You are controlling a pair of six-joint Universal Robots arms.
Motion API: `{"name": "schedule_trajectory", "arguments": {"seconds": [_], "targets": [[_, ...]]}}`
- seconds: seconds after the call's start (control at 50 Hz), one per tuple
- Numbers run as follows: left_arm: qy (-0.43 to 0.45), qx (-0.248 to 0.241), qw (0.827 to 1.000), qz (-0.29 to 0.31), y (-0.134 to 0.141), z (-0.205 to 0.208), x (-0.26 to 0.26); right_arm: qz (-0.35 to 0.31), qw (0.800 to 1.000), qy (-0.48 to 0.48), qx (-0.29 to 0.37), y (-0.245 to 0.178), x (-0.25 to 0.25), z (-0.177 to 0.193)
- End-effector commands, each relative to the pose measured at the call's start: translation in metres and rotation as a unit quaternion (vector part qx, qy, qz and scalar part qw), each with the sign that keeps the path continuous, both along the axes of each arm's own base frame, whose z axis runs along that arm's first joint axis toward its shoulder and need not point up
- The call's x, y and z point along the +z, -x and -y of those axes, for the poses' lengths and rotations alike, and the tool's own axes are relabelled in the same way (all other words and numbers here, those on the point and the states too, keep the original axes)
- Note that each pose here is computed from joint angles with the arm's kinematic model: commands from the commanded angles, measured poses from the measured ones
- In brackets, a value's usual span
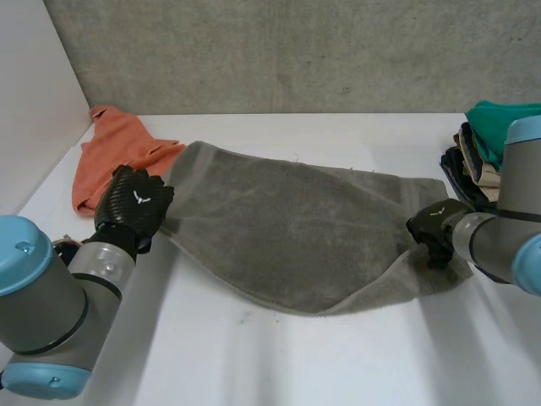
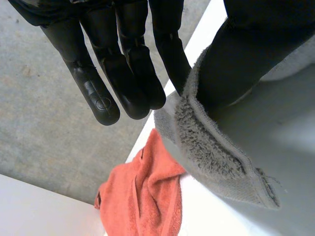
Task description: Fold the laundry.
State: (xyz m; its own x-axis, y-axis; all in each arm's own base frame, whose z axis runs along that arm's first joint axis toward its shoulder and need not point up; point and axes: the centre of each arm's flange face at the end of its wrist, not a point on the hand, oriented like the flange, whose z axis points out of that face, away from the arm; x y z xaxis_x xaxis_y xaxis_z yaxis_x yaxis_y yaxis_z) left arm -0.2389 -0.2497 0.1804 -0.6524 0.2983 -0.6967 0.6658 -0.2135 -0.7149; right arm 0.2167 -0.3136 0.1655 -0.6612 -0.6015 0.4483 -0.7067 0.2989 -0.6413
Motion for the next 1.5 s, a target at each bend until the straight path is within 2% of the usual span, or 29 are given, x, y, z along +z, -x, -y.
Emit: {"name": "schedule_trajectory", "arguments": {"seconds": [0.02,0.1,0.14,0.18,0.2,0.28,0.34,0.46,0.54,0.64,0.78,1.0,1.12,1.28,1.4,1.5], "targets": [[-0.032,0.001,0.999,0.021,-0.008,-0.018,0.011,0.004,1.0,-0.003,0.011,0.016,0.028,-0.023],[-0.082,0.003,0.995,0.055,-0.02,-0.044,0.016,-0.022,0.998,-0.016,0.048,0.041,0.042,-0.046],[-0.131,0.002,0.987,0.097,-0.032,-0.066,0.015,-0.044,0.996,-0.028,0.07,0.05,0.043,-0.058],[-0.171,-0.004,0.977,0.129,-0.04,-0.083,0.012,-0.076,0.991,-0.05,0.101,0.062,0.044,-0.076],[-0.211,-0.012,0.964,0.16,-0.047,-0.1,0.008,-0.087,0.988,-0.059,0.109,0.066,0.043,-0.081],[-0.262,-0.032,0.941,0.21,-0.054,-0.124,0.001,-0.094,0.986,-0.076,0.118,0.077,0.045,-0.09],[-0.251,-0.029,0.945,0.209,-0.054,-0.119,0.001,-0.07,0.99,-0.06,0.109,0.078,0.046,-0.083],[-0.204,-0.023,0.958,0.202,-0.039,-0.078,-0.01,-0.033,0.996,-0.004,0.081,0.076,0.045,-0.062],[-0.154,-0.019,0.972,0.18,-0.025,-0.044,-0.007,0.006,0.998,0.053,0.031,0.079,0.04,-0.027],[-0.071,-0.013,0.986,0.151,-0.004,0.003,-0.011,0.049,0.991,0.126,-0.02,0.081,0.037,0.01],[0.029,-0.008,0.992,0.121,0.026,0.064,-0.026,0.026,0.98,0.193,-0.025,0.048,0.017,0.04],[0.083,-0.011,0.992,0.099,0.059,0.122,-0.049,0.01,0.977,0.211,-0.035,0.015,-0.023,0.07],[0.091,-0.025,0.992,0.087,0.069,0.119,-0.048,-0.008,0.971,0.223,-0.08,0.017,-0.019,0.072],[0.074,-0.039,0.993,0.087,0.07,0.092,-0.043,-0.001,0.973,0.217,-0.079,0.021,-0.001,0.044],[0.057,-0.039,0.994,0.09,0.055,0.063,-0.031,0.028,0.982,0.182,-0.032,0.022,0.011,0.009],[0.033,-0.038,0.997,0.054,0.044,0.042,-0.023,0.045,0.991,0.123,-0.019,0.039,0.008,-0.009]]}}
